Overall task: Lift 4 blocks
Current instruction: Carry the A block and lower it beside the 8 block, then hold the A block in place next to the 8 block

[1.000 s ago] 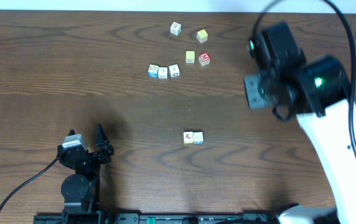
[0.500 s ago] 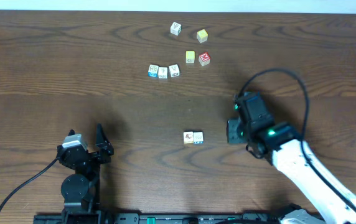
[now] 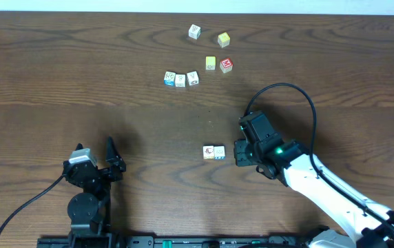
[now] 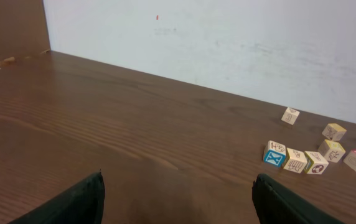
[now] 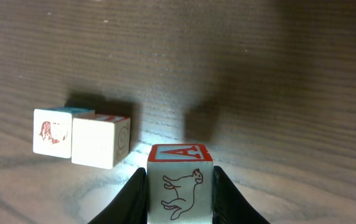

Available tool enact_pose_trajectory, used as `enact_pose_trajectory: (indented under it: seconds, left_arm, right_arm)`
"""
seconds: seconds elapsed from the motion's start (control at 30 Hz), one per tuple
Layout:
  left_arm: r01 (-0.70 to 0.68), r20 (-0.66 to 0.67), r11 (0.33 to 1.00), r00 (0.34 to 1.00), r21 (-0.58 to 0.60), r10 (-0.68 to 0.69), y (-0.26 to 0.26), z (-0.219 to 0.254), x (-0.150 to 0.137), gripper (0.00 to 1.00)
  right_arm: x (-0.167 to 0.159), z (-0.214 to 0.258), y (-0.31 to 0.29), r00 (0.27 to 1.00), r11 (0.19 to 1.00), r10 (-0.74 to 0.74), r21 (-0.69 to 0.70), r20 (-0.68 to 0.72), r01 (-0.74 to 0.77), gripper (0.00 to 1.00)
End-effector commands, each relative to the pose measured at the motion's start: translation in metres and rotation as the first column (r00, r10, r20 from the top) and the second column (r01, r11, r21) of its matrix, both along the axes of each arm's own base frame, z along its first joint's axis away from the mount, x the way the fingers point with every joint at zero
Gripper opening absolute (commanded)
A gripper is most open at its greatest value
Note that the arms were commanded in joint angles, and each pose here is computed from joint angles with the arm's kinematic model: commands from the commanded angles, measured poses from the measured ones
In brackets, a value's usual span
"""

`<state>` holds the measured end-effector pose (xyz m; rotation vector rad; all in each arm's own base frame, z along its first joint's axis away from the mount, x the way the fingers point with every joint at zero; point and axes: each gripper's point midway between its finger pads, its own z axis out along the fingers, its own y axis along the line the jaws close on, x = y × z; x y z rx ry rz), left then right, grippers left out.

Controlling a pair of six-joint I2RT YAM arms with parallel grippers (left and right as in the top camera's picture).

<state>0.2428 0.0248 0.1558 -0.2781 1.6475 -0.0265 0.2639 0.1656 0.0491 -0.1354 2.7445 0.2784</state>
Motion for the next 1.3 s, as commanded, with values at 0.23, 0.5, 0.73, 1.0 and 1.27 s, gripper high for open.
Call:
enact_pose_trajectory:
  seconds: [0.23, 0.5, 0.73, 1.0, 1.27]
  left_arm:
    - [-0.009, -0.057, 1.0, 0.998, 0.004, 0.009, 0.002, -0.019, -0.001, 0.76]
    - [-0.009, -0.057, 1.0, 0.998, 0.004, 0.009, 0.002, -0.019, -0.001, 0.76]
    - [-0.009, -0.057, 1.0, 0.998, 0.004, 0.009, 0.002, -0.019, -0.001, 0.77]
    - [-0.009, -0.057, 1.0, 0.998, 0.004, 0.009, 0.002, -0.019, -0.001, 0.77]
    - [-0.009, -0.057, 1.0, 0.998, 0.004, 0.009, 0.002, -0.019, -0.001, 0.76]
  right_arm:
    - [0.005, -0.029, 0.009, 0.999, 1.0, 0.005, -0.014, -0.047, -0.006, 0.06]
    - [0.005, -0.029, 0.017, 0.998, 0.999, 0.031, 0.021, -0.054, -0.03, 0.06]
    - [0.004, -0.028, 0.021, 0.998, 0.998, 0.04, 0.042, -0.056, -0.037, 0.06]
    - [0.004, -0.028, 0.021, 0.998, 0.998, 0.04, 0.043, -0.057, -0.037, 0.14]
    - [0.004, -0.028, 0.021, 0.998, 0.998, 0.04, 0.043, -0.058, -0.037, 0.24]
